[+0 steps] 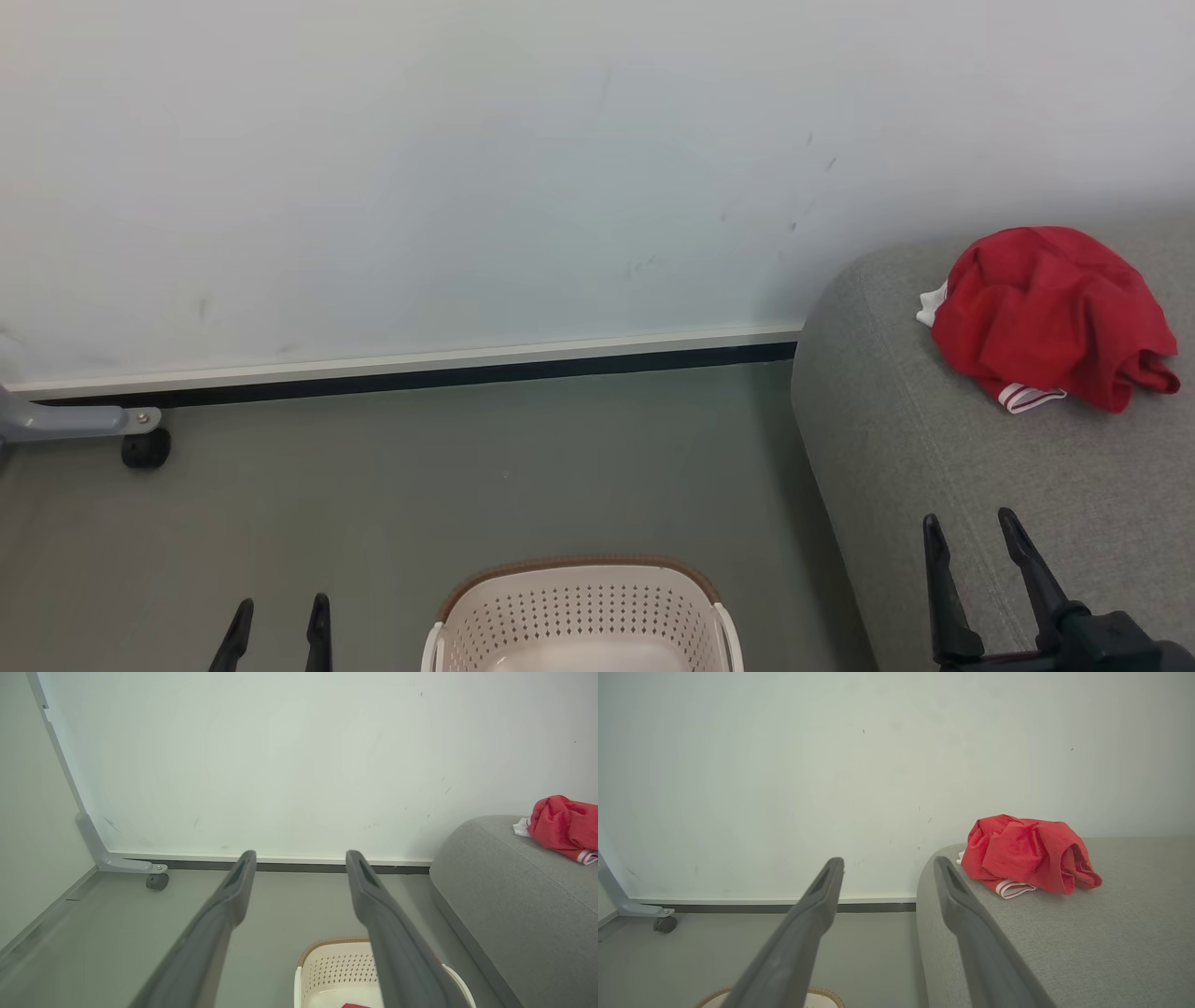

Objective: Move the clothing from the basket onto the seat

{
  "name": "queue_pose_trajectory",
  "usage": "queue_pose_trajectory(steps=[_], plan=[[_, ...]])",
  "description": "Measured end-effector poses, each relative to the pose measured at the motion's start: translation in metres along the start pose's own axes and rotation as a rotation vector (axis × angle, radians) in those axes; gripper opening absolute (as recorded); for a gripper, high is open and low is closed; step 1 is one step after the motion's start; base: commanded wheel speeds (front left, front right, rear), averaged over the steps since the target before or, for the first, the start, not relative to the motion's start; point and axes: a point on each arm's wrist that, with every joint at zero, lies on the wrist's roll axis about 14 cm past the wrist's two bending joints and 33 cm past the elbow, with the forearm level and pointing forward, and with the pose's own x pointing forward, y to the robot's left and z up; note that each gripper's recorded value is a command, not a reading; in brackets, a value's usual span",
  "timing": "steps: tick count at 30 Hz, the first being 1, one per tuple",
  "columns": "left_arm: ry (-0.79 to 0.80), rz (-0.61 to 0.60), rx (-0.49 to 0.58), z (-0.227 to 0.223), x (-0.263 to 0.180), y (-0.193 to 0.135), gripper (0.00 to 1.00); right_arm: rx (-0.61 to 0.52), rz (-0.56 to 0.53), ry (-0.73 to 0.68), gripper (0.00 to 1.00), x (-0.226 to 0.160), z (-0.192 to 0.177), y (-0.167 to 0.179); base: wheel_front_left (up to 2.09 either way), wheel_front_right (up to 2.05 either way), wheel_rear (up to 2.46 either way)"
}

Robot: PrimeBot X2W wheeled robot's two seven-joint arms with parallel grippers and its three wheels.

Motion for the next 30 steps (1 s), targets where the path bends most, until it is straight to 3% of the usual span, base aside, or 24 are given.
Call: queue_pose_trajectory(steps=[14,21,30], plan=[[0.024,-0.021,0.029,-0.007,0.008,-0.005,1.0,-0.015,-0.017,-0.004,1.0,0.008,0.0,-0.004,0.0,0.0,0.0],[0.044,-0.099,0.027,-0.013,0.035,-0.032,1.0,-0.034,-0.031,-0.039,1.0,0.032,0.008,-0.011,0.0,0.0,0.0],[0.232,-0.233,0.048,-0.068,0.059,-0.072,1.0,-0.06,-0.07,-0.062,1.0,0.067,0.01,-0.03,0.0,0.0,0.0]])
